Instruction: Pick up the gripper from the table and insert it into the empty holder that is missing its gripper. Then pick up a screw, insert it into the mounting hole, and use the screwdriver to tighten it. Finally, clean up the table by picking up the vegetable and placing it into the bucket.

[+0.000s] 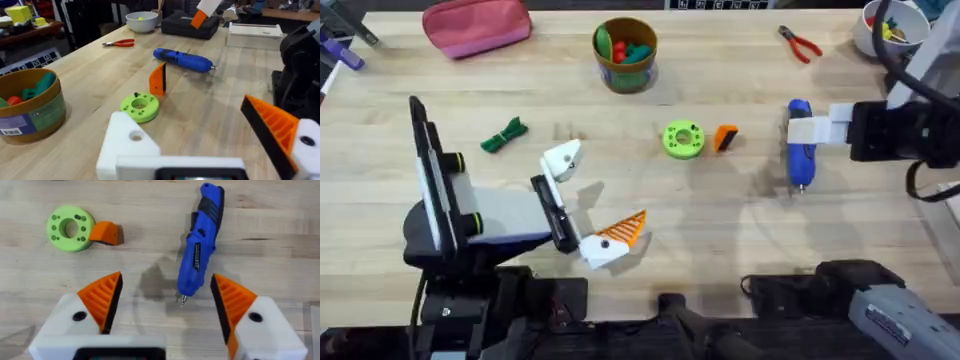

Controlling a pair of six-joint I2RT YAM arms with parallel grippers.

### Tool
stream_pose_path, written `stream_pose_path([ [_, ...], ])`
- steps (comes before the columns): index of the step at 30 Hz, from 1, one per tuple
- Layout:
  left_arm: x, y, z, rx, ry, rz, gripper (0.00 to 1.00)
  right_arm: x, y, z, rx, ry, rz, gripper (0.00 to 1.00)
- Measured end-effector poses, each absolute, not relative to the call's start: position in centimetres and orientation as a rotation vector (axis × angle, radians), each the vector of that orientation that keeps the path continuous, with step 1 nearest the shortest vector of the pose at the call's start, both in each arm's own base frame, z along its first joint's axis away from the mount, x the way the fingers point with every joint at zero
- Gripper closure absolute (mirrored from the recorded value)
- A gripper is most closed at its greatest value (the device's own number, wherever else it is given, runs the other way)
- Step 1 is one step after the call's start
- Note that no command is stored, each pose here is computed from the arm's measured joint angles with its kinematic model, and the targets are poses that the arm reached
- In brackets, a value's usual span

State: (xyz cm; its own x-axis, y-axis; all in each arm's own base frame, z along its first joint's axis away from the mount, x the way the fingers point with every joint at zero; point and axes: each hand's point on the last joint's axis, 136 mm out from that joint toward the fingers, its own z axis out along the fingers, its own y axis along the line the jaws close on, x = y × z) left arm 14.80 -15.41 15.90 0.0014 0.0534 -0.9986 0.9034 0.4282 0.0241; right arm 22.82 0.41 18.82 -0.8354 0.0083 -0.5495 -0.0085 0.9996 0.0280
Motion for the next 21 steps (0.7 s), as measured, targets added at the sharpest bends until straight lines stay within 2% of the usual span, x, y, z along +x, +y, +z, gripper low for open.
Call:
stream_pose_path([
  [13,14.81,-15.40,15.90,0.918,1.415,-0.842,0.015,22.85,0.41,18.83,0.000,2.558,0.039,0.008],
  [21,14.81,-15.40,15.90,0.918,1.415,-0.842,0.016,23.23,1.12,18.88,0.155,2.551,0.143,0.007],
])
